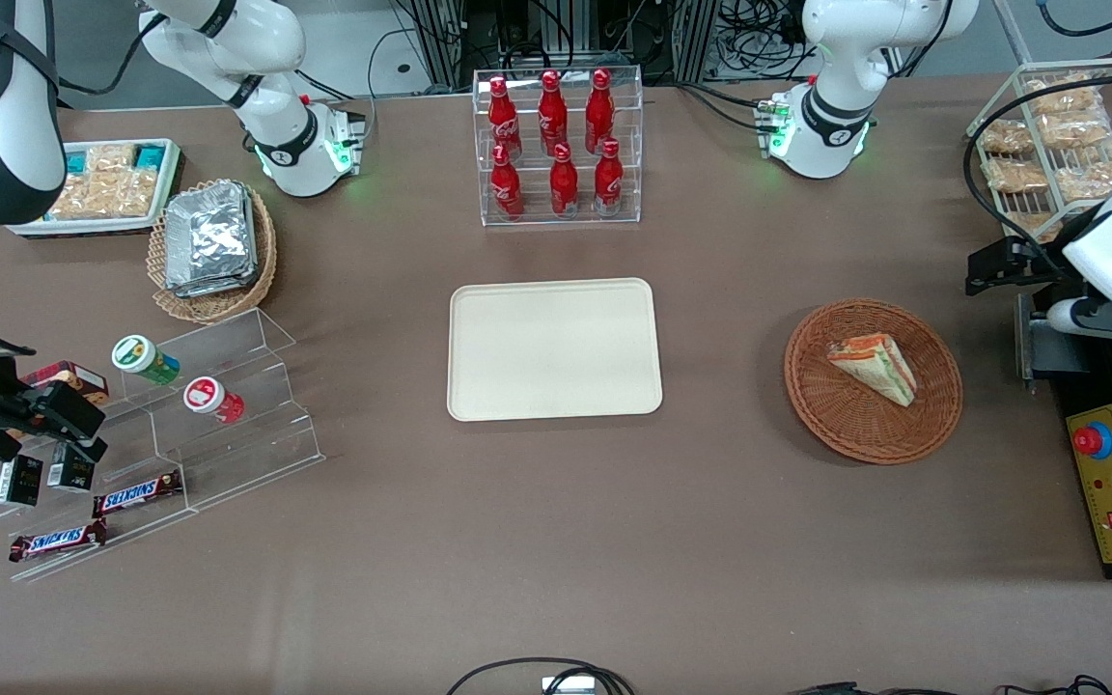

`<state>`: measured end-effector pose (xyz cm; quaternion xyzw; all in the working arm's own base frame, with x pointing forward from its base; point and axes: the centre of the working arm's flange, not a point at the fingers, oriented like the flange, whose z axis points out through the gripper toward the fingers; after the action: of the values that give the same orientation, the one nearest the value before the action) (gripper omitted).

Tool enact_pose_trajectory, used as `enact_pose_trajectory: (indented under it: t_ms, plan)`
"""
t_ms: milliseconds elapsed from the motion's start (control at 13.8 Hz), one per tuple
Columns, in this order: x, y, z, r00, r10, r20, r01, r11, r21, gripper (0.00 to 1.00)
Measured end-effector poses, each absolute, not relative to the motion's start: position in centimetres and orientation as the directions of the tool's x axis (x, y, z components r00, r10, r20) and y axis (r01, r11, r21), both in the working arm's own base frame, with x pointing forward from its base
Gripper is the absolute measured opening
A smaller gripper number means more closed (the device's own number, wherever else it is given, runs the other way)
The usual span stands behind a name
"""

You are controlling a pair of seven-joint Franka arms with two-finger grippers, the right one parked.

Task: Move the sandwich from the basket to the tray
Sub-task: 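Move the left gripper over the wrapped sandwich in the wicker basket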

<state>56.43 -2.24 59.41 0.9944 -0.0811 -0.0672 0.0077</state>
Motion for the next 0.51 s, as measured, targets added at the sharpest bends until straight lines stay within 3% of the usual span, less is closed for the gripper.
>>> enact_pose_trajectory:
  t_ms: [507]
  plan:
    - [56.47,-1.73,59.21,0.979,-0.149,-0.139,-0.150,-0.989,0.007,1.00]
